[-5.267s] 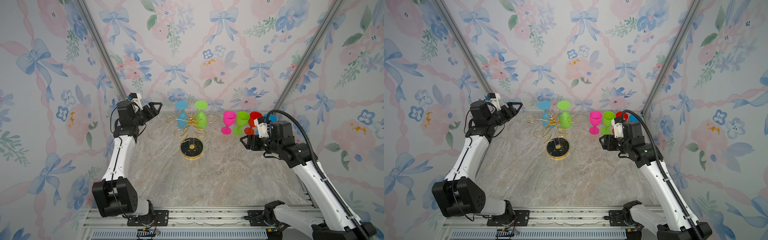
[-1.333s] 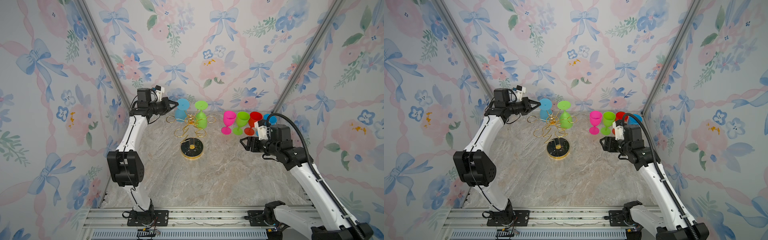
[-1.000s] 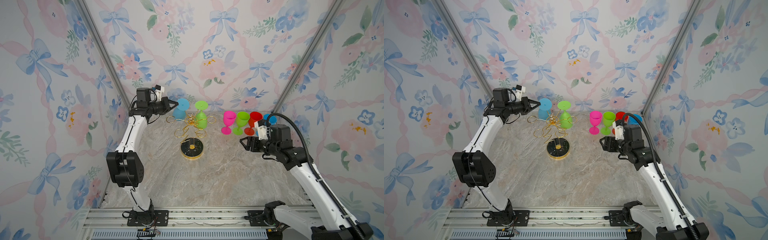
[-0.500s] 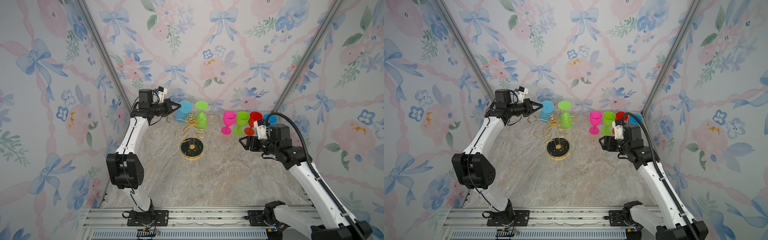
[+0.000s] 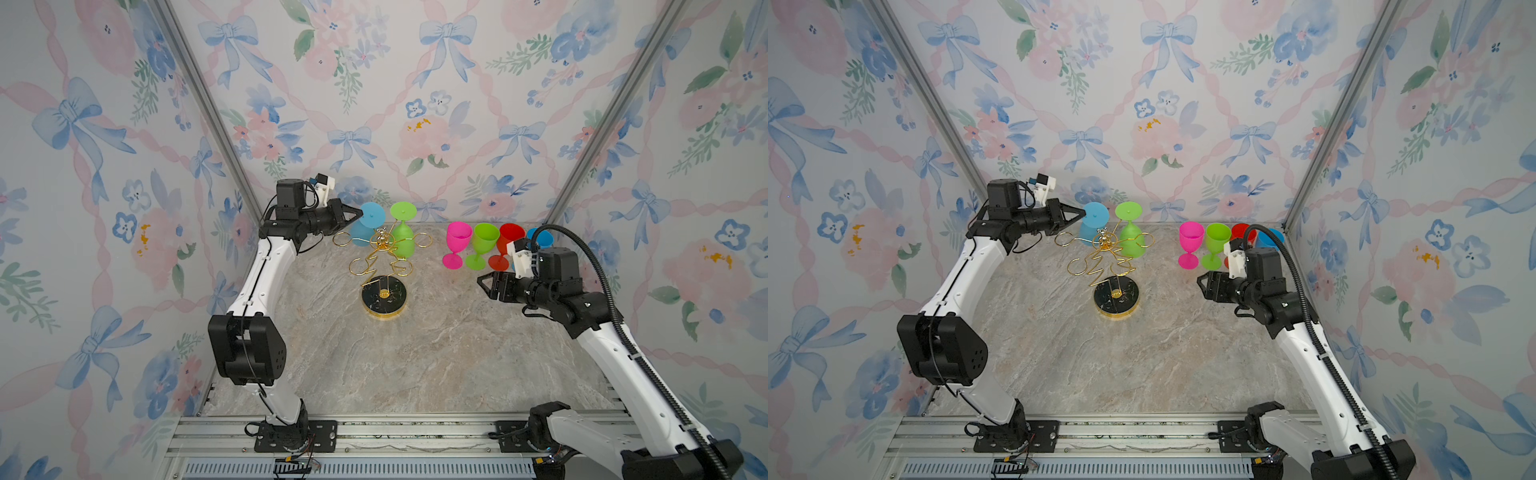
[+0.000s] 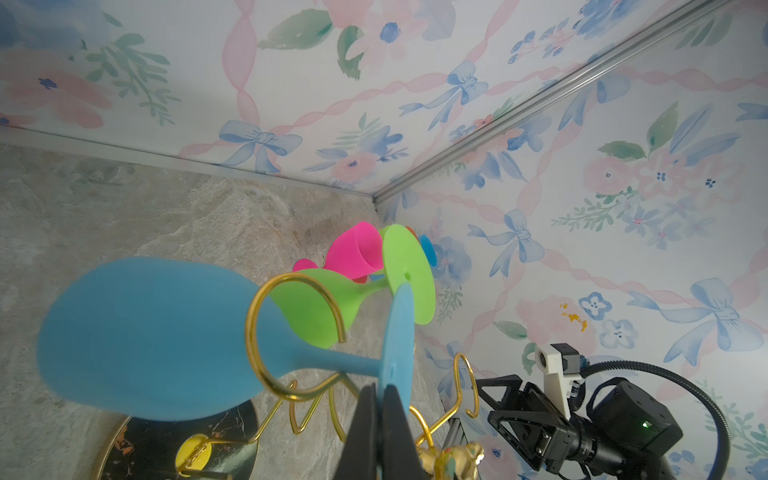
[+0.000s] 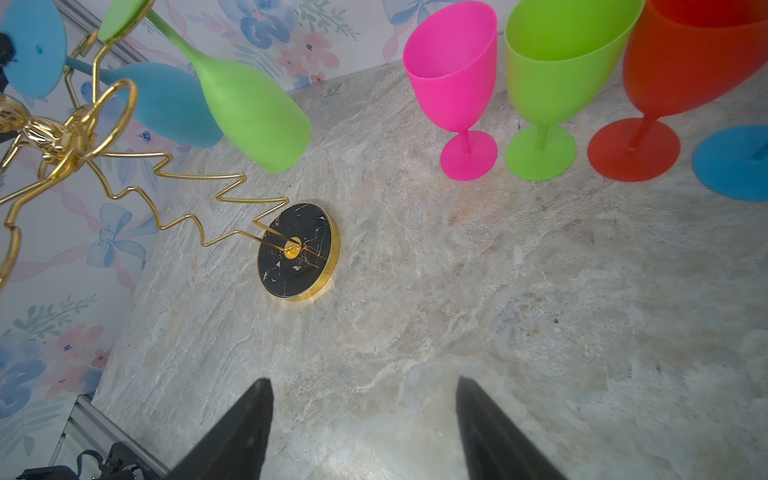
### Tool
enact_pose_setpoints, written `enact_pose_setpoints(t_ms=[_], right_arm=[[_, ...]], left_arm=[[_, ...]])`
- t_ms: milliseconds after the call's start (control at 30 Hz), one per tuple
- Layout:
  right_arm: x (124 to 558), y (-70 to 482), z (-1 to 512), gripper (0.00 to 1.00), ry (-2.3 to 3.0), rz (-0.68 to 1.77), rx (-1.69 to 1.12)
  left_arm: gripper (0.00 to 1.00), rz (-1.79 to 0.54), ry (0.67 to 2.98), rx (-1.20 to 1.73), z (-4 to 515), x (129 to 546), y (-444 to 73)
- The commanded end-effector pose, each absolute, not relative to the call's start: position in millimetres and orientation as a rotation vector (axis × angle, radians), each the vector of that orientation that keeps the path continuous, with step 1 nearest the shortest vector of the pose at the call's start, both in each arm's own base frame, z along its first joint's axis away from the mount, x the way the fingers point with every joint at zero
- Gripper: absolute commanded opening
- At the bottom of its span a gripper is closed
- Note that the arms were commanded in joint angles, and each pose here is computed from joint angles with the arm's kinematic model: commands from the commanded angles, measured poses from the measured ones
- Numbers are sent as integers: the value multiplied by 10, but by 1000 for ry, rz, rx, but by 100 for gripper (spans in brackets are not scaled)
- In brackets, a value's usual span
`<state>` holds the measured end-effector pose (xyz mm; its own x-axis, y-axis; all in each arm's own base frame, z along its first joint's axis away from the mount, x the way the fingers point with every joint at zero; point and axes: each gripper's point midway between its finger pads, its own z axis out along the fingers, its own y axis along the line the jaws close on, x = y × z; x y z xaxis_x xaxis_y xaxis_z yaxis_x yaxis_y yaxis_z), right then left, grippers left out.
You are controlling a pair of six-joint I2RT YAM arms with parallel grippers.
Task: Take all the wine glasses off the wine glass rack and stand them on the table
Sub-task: 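Close the left gripper on the light-blue glass's foot hanging on the rack, then pull the light-blue glass off its rack hook toward the robot with the left gripper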
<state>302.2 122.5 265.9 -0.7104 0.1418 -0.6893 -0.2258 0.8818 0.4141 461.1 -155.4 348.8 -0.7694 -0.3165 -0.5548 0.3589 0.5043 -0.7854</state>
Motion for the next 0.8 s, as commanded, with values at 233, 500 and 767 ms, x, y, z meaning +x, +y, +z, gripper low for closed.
enact_pose_setpoints(t_ms=[233,500,767], right_arm=[[3022,1220,2641,72,2274,635,-46],[3007,1208,2633,72,2276,628,-44],[3012,1208,2618,72,2281,627,-42]], left_arm=[[0,-1318,2077,87,3523,4492,-1676],[0,-1326,2076,103,3532,4560,-1757],[0,-1332,2073,107,3536,4661,-1777]])
